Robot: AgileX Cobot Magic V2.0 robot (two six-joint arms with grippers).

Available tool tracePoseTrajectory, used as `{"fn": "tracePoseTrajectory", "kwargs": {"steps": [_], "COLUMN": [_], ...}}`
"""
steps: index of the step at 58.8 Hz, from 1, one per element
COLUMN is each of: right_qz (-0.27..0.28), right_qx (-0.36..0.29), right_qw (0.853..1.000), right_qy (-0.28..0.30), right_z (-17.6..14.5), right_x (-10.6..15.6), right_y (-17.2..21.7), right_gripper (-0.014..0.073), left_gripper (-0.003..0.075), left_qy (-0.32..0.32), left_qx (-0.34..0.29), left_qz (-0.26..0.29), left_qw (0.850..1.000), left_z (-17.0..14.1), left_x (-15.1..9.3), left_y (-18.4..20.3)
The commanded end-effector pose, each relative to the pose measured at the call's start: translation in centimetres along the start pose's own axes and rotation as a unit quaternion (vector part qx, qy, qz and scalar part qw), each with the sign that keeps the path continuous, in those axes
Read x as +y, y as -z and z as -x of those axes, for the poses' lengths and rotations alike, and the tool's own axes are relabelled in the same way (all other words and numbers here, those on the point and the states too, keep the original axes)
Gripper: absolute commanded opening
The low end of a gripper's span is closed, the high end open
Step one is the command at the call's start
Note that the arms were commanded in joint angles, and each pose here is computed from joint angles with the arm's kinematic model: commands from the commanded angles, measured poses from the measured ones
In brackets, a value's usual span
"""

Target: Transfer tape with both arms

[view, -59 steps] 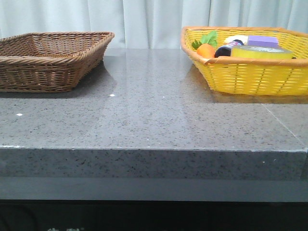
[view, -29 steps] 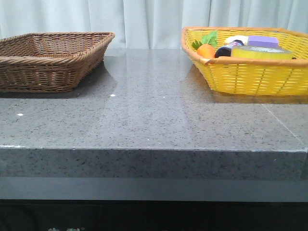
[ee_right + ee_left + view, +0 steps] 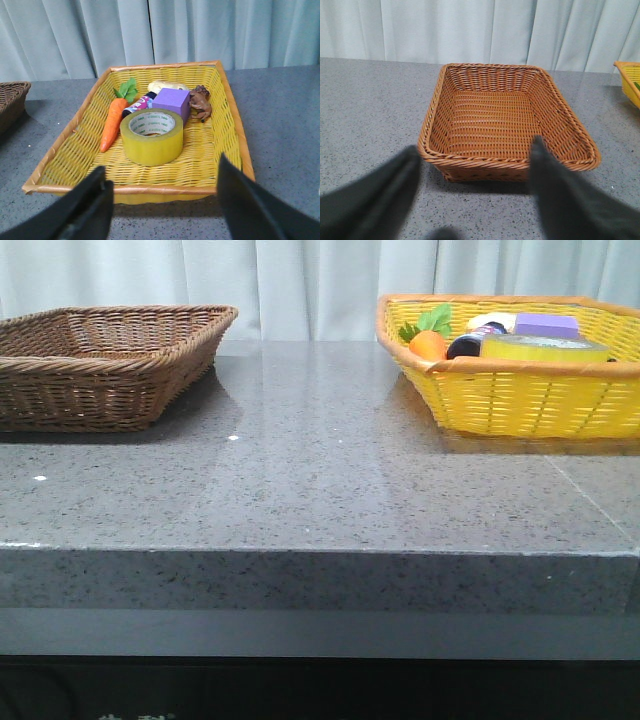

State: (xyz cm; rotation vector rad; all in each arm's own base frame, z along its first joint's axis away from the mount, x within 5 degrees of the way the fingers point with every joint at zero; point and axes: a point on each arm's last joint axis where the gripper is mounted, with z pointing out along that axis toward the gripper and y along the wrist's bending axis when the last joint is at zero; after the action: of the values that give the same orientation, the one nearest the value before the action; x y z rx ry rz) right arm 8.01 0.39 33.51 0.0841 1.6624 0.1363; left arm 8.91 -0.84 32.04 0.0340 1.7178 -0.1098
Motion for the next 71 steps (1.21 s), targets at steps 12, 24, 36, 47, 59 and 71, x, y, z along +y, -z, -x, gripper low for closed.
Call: {"fn": "tracePoseTrajectory", "kwargs": {"steps": [12,24,36,47,59,71], "right_qz": [-0.007,-0.015,-0.023,-0.034,-0.034,-0.035], "right_qx": [-0.061,0.023,0.121,0.188,0.215,0.244], "right_qw": [0.998,1.0,0.992,0.981,0.975,0.968], "right_qy": [-0.001,-0.006,-0.021,-0.043,-0.047,-0.048], "right_z": [2.2,3.7,5.7,7.0,7.3,5.8], "right_x": [0.0,-0.2,-0.5,-1.4,-2.0,-2.6], "right_y": [-0.7,-6.2,-13.7,-20.8,-26.9,-31.0], "right_gripper": [0.0633,0.0633,0.0633,0.0633,0.0633,0.0633], "left_gripper": [0.0638,0.0586,0.0561,0.0561,0.0561,0.0561], "left_qy": [0.006,0.006,0.006,0.006,0.006,0.006], "left_qx": [-0.054,-0.054,-0.054,-0.054,-0.054,-0.054], "left_qz": [-0.002,-0.002,-0.002,-0.002,-0.002,-0.002], "left_qw": [0.999,0.999,0.999,0.999,0.999,0.999], "left_z": [1.9,1.9,1.9,1.9,1.9,1.9], "left_x": [-0.1,-0.1,-0.1,-0.1,-0.1,-0.1], "left_y": [0.2,0.2,0.2,0.2,0.2,0.2]}}
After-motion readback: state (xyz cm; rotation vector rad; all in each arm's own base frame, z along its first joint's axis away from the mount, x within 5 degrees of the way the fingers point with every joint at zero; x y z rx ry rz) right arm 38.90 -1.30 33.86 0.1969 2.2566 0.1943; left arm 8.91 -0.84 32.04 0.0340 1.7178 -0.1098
